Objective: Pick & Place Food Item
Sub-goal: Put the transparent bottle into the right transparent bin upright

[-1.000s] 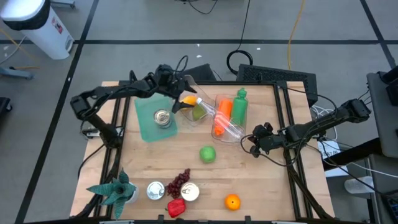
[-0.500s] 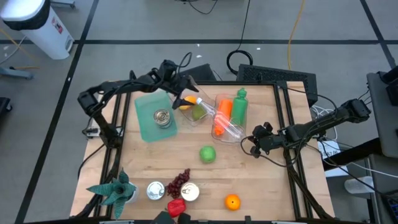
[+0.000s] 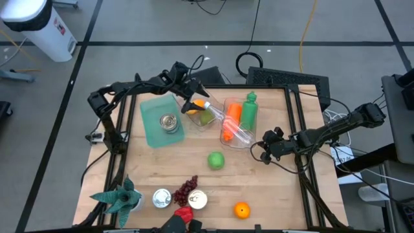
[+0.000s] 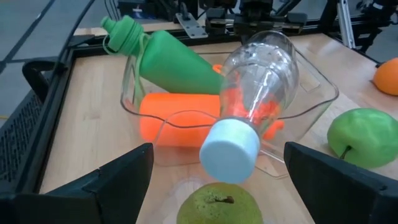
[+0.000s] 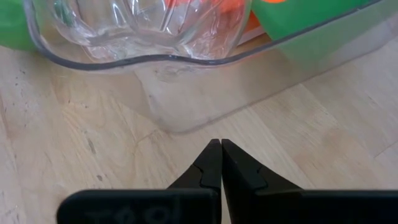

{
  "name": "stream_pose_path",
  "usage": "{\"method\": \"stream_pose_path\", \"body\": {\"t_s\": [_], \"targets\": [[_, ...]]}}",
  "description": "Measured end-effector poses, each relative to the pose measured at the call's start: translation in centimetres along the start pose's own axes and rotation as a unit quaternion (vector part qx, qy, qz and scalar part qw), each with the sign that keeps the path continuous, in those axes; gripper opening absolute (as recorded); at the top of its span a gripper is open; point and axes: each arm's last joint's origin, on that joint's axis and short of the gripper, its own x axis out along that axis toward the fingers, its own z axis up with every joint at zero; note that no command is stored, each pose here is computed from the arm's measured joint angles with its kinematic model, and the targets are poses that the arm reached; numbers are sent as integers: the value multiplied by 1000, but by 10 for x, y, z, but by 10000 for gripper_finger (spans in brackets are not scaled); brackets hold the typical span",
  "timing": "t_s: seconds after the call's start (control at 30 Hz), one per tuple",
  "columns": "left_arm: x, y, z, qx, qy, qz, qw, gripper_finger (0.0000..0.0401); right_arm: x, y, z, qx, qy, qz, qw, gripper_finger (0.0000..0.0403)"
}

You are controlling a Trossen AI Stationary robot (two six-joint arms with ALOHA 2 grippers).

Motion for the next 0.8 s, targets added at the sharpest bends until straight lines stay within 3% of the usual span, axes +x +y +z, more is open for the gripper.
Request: {"method": "stream_pose_path", "body": {"t_s": [0.63,0.8], "targets": [[4,-4,3,26,-10,-18,999,369,0,0,0,-2,0,0,1000,0],[5,-4,3,29,-10,-18,999,352,0,0,0,-2,0,0,1000,0]]}}
